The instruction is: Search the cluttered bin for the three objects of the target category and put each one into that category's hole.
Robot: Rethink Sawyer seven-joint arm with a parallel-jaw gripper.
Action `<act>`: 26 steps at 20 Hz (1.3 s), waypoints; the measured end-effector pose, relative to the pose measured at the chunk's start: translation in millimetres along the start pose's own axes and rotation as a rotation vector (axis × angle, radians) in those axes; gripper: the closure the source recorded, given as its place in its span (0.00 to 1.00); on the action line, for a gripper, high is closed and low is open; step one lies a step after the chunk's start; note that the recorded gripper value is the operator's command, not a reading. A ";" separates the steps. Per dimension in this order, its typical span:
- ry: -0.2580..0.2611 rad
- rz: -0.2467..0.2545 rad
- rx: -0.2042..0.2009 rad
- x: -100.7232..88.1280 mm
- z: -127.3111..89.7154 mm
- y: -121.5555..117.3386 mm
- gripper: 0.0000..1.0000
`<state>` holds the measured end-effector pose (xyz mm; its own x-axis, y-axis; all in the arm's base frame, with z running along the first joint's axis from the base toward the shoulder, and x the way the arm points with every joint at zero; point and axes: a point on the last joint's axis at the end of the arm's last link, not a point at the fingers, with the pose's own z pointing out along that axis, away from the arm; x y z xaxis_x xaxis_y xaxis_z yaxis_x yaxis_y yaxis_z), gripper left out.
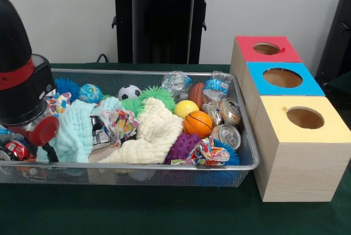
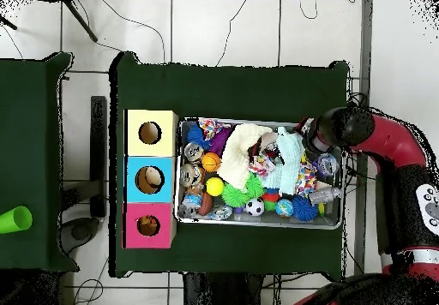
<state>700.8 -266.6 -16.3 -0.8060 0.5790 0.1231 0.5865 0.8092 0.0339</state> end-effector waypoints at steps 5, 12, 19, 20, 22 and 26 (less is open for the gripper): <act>0.006 -0.006 0.017 -1.6 -18.9 3.1 0.00; -0.043 -0.032 0.036 -8.6 -52.8 19.4 0.00; -0.156 -0.100 0.074 -11.5 -62.5 44.1 0.00; -0.171 -0.107 0.077 -12.1 -61.6 45.9 0.00; -0.219 -0.130 0.079 -13.9 -58.0 51.6 0.00; -0.319 -0.161 0.048 -19.6 -48.0 63.1 0.00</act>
<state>757.4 -231.7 31.0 -0.8767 0.4394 -0.1957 0.4515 0.8921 -0.0194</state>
